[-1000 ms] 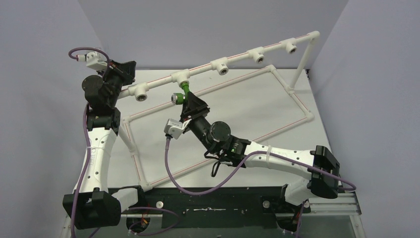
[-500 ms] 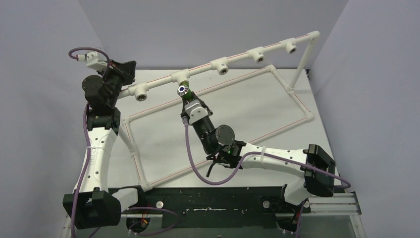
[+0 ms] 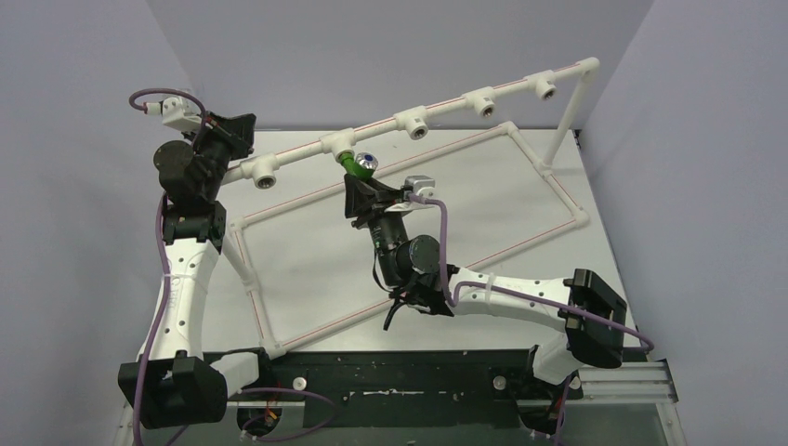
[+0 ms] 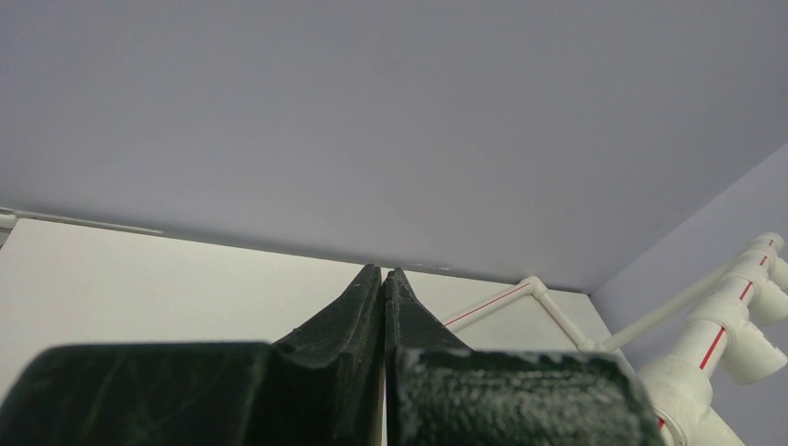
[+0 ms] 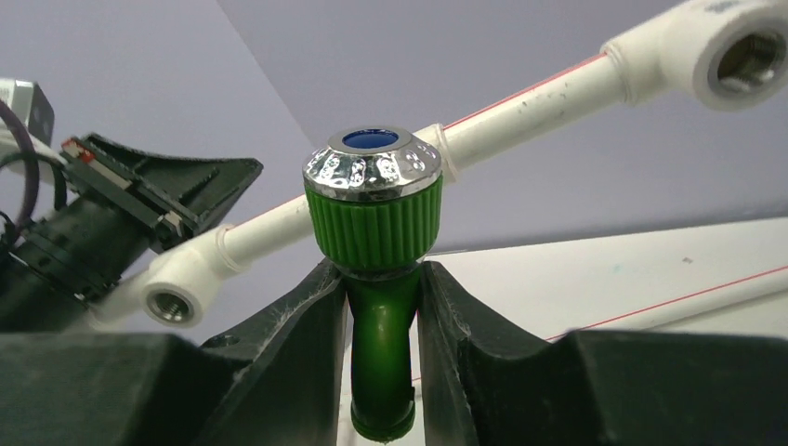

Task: Install the water faucets

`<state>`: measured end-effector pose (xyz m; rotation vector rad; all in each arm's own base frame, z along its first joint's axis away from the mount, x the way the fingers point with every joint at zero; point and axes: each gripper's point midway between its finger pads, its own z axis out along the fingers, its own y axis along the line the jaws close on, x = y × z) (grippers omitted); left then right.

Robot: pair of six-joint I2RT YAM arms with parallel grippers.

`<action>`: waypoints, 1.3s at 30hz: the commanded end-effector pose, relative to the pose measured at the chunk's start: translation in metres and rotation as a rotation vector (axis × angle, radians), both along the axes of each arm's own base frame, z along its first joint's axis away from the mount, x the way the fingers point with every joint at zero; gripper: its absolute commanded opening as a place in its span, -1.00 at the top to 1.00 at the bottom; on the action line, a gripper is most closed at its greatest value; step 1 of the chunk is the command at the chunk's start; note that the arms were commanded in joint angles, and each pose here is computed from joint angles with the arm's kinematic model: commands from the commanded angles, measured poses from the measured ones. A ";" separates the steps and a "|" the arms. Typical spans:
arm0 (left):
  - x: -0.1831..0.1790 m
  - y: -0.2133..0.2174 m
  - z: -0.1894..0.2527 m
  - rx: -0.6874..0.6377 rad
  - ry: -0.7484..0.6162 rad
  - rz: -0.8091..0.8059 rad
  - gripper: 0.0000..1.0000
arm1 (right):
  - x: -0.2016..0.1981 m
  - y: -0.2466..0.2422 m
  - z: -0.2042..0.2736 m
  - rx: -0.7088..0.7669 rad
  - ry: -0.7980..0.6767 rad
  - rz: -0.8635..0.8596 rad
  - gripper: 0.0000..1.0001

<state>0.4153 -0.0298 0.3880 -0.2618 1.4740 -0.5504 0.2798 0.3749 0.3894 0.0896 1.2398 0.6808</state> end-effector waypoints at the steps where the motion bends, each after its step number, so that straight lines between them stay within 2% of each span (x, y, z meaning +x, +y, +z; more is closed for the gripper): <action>1: -0.016 -0.001 -0.185 -0.066 0.589 -0.008 1.00 | 0.008 -0.019 0.015 0.338 0.105 0.022 1.00; 7: -0.016 0.000 -0.186 -0.068 0.591 -0.007 1.00 | 0.010 -0.029 0.005 0.546 0.261 0.007 1.00; 13: -0.016 0.000 -0.187 -0.070 0.593 -0.007 1.00 | 0.007 -0.033 0.007 0.714 0.357 0.042 1.00; 20: -0.015 -0.001 -0.188 -0.071 0.595 -0.008 1.00 | 0.007 -0.025 -0.002 0.834 0.515 0.092 1.00; 27: -0.016 0.000 -0.188 -0.068 0.594 -0.004 1.00 | 0.004 -0.021 0.006 0.899 0.554 0.143 1.00; 35: -0.016 0.000 -0.187 -0.069 0.594 -0.004 1.00 | 0.002 -0.026 0.009 0.894 0.550 0.147 1.00; 39: -0.015 0.001 -0.187 -0.067 0.594 -0.002 1.00 | 0.001 -0.028 0.005 0.881 0.550 0.140 0.73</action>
